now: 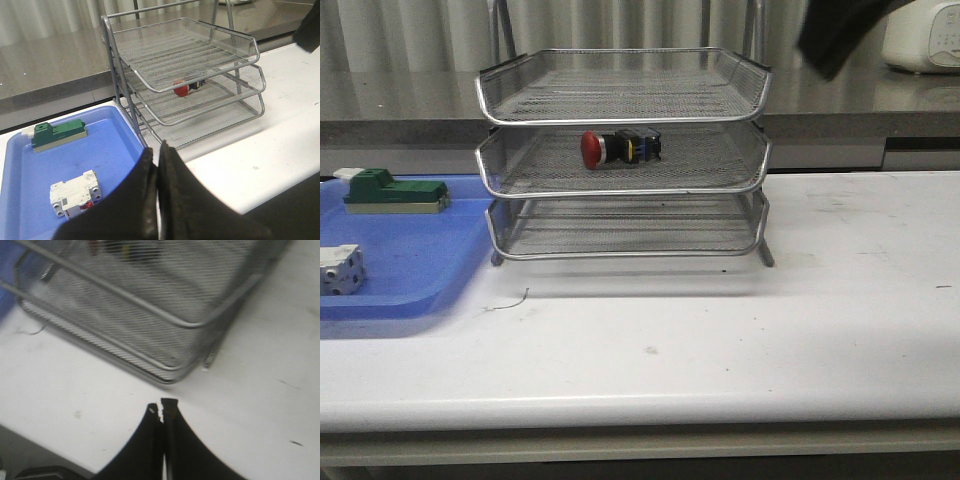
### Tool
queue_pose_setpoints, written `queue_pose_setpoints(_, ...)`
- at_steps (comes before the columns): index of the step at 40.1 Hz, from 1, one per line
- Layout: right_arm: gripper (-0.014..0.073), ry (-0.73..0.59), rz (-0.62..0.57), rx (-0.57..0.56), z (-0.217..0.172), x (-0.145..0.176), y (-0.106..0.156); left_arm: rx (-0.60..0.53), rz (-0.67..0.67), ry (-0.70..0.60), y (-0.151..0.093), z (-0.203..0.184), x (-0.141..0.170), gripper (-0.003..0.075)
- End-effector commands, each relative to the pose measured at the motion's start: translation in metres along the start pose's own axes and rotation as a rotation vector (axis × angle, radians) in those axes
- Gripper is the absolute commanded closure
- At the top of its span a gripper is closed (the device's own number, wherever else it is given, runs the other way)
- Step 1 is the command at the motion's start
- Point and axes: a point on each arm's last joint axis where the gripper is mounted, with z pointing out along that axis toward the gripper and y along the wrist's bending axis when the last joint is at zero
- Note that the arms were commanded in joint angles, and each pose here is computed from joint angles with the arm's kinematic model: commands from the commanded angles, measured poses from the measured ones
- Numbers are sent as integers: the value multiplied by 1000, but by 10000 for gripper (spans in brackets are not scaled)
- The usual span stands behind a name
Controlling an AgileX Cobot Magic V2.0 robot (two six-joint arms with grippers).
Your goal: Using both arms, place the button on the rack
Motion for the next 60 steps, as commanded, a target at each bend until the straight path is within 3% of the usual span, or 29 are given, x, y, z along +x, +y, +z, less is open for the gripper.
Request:
queue_pose_setpoints(1,655,-130,50,71,-43,1,-26,-20,-22,-96,2,-2,-14,739)
queue_pose_setpoints(6,655,-166,104,134,-65,34,-43,-20,-22,-96,2,-2,-14,739)
queue_pose_setpoints(17,655,-279,105,146,-96,122,-33,-20,-22,-96,2,-2,-14,739)
queue_pose_setpoints(31,655,-594,86,156,-134,209,-19,-20,-22,-96,2,-2,-14,739)
queue_pose_setpoints(39,655,-701,78,159,-143,226,-16,-20,-22,-96,2,-2,-14,739)
queue_pose_setpoints(60,655,-704,78,159,-143,226,-16,-20,-22,-96,2,-2,-14,739)
